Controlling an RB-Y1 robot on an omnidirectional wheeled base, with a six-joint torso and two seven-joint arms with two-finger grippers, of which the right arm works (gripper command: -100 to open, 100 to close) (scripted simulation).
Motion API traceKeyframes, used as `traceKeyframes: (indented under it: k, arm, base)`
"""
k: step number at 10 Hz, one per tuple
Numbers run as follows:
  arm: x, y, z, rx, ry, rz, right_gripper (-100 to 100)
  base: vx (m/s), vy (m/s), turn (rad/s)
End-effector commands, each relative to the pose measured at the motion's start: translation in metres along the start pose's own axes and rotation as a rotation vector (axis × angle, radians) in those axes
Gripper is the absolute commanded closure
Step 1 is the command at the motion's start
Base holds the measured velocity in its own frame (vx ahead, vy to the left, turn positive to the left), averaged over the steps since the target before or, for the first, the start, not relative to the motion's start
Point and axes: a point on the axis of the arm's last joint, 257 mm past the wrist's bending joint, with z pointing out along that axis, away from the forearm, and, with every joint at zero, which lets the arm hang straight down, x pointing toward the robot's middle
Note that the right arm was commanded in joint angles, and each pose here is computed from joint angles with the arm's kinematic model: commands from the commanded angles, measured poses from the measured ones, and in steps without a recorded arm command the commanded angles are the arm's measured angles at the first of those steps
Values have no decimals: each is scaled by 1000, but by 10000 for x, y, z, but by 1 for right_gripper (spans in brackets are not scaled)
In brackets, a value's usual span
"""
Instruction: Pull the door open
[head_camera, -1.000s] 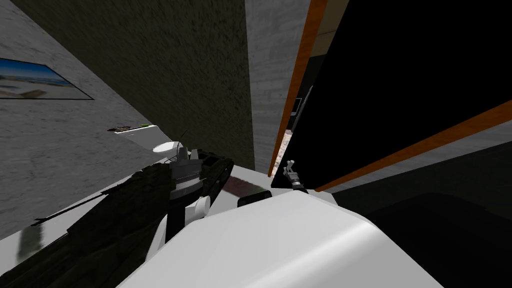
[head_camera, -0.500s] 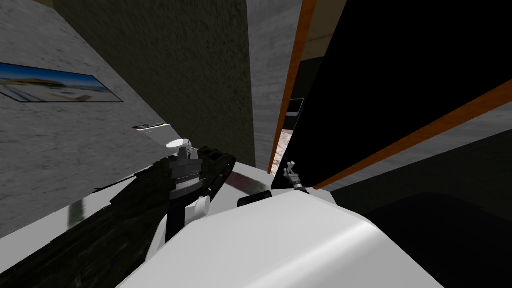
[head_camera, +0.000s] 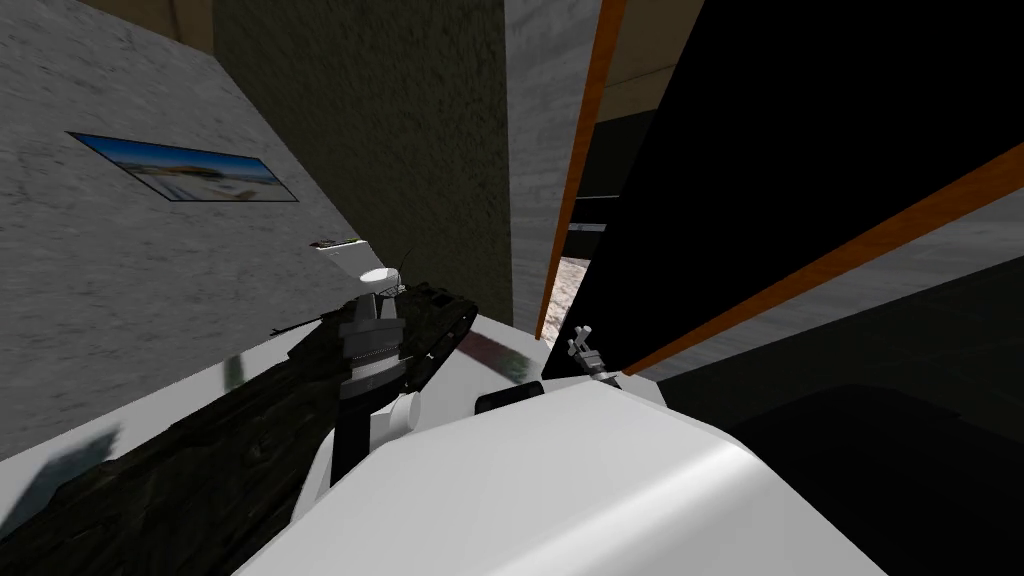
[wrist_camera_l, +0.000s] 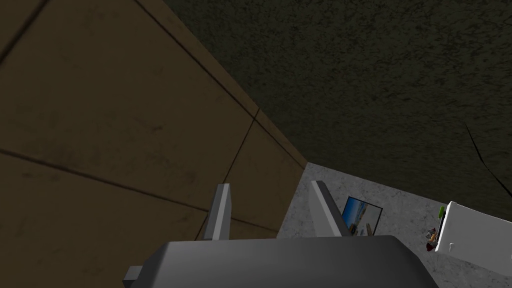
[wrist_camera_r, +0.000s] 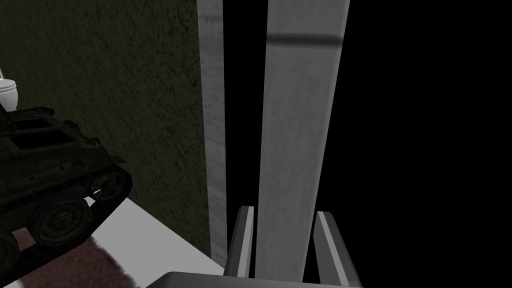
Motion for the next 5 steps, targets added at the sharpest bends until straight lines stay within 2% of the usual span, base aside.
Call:
traceKeyframes:
  k: [1, 2, 3, 5]
  arm:
    - [-13, -4, -88, 20, -6, 2, 100]
    - [-14, -2, -48, 13, -3, 1, 100]
    - [-31, -8, -117, 32, -7, 2, 100]
    - [-25, -1, -174, 52, -6, 2, 100]
  base:
    - [-244, -36, 114]
    - [-106, -11, 20]
    - [-183, -34, 169]
    - [-292, -53, 175]
